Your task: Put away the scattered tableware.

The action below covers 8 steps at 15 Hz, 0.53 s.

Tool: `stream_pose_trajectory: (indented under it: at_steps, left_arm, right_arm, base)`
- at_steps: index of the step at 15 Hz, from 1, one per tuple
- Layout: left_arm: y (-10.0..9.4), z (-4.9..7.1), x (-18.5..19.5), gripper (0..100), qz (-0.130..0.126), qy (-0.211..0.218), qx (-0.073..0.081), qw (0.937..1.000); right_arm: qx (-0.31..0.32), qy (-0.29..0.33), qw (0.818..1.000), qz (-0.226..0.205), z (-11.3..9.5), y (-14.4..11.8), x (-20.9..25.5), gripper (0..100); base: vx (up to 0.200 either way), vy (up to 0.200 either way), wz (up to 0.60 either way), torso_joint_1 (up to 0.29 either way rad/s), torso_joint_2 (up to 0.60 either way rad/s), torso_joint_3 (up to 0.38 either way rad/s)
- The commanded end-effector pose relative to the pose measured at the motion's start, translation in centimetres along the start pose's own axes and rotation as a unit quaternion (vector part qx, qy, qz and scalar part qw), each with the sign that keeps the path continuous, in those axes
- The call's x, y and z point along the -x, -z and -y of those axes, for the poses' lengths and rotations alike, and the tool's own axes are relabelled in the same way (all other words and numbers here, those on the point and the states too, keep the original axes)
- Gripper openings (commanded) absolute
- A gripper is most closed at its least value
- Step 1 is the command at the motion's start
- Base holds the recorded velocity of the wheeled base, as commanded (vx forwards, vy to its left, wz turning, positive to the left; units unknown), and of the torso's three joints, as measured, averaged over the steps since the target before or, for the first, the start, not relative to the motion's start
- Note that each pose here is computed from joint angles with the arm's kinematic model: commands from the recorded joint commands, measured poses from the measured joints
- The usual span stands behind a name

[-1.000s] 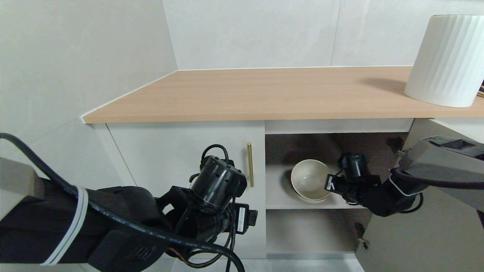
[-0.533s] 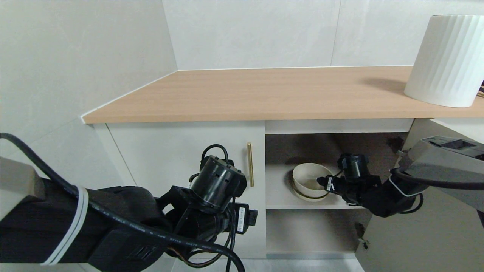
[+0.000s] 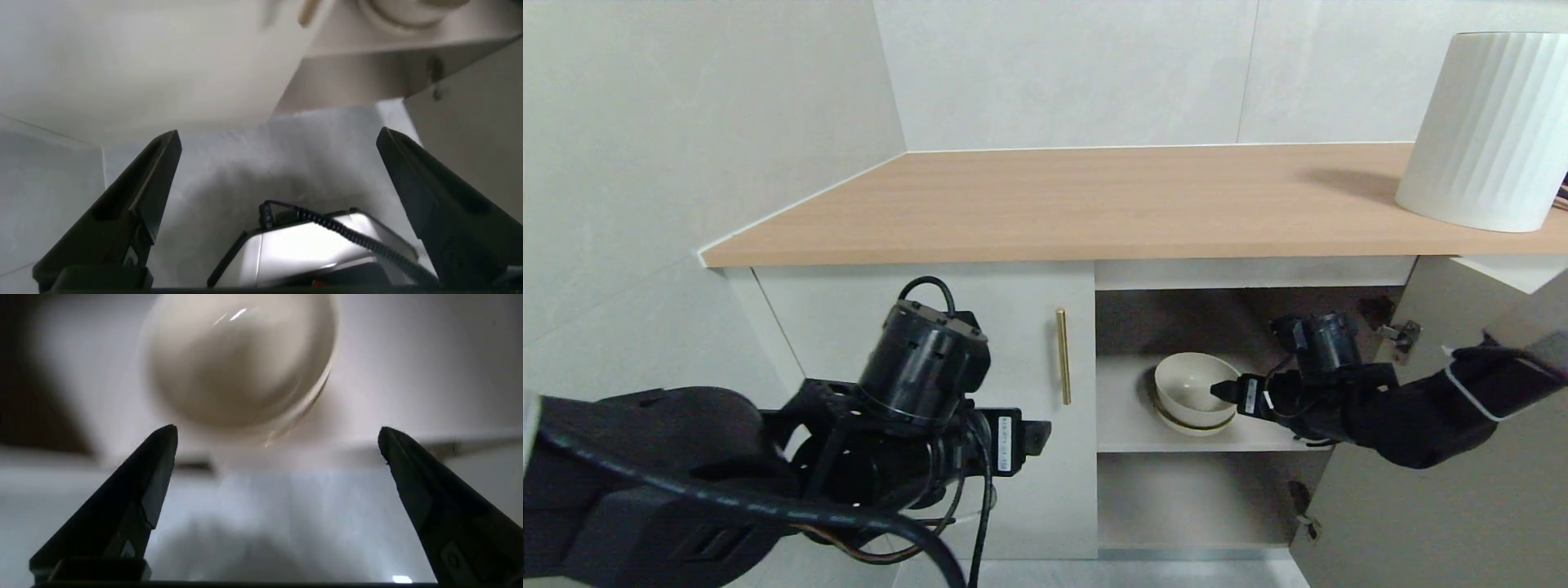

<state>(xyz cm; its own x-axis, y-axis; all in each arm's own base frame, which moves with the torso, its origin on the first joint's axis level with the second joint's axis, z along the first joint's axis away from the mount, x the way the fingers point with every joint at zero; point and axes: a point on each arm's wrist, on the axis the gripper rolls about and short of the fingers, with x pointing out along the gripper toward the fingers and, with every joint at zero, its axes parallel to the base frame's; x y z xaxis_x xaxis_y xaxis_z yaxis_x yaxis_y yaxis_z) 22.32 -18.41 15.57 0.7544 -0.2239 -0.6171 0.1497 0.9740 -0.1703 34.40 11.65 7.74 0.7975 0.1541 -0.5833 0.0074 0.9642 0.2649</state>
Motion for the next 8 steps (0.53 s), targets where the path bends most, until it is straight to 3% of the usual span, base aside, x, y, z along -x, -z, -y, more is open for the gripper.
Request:
stream_pose_trajectory:
  at_steps: [1, 4, 6, 8]
  left_arm:
    - [-0.9, -2.4, 4.5, 100, 0.046, 0.016, 0.026, 0.9985]
    - [0.1, -3.9, 6.9, 100, 0.045, 0.014, 0.026, 0.9986]
    - [0.6, -5.5, 6.8, 100, 0.040, -0.015, 0.037, 0.9984]
    - [1.2, -6.0, 6.6, 100, 0.029, -0.019, 0.038, 0.9987]
  right_arm:
    - [0.045, -0.063, 0.997, 0.006, -1.7, -1.8, 9.4, 100]
    - [0.064, -0.072, 0.995, -0.027, -1.5, -0.3, 14.8, 100]
    - [0.071, -0.075, 0.994, -0.040, -0.5, 1.7, 16.7, 100]
    - [0.074, -0.080, 0.993, -0.045, 0.4, 3.0, 18.1, 100]
  base:
    - [0.000, 0.000, 0.00, 0.000, 0.00, 0.000]
    - [0.000, 0.000, 0.00, 0.000, 0.00, 0.000]
    - [0.000, 0.000, 0.00, 0.000, 0.00, 0.000]
    - [0.000, 0.000, 0.00, 0.000, 0.00, 0.000]
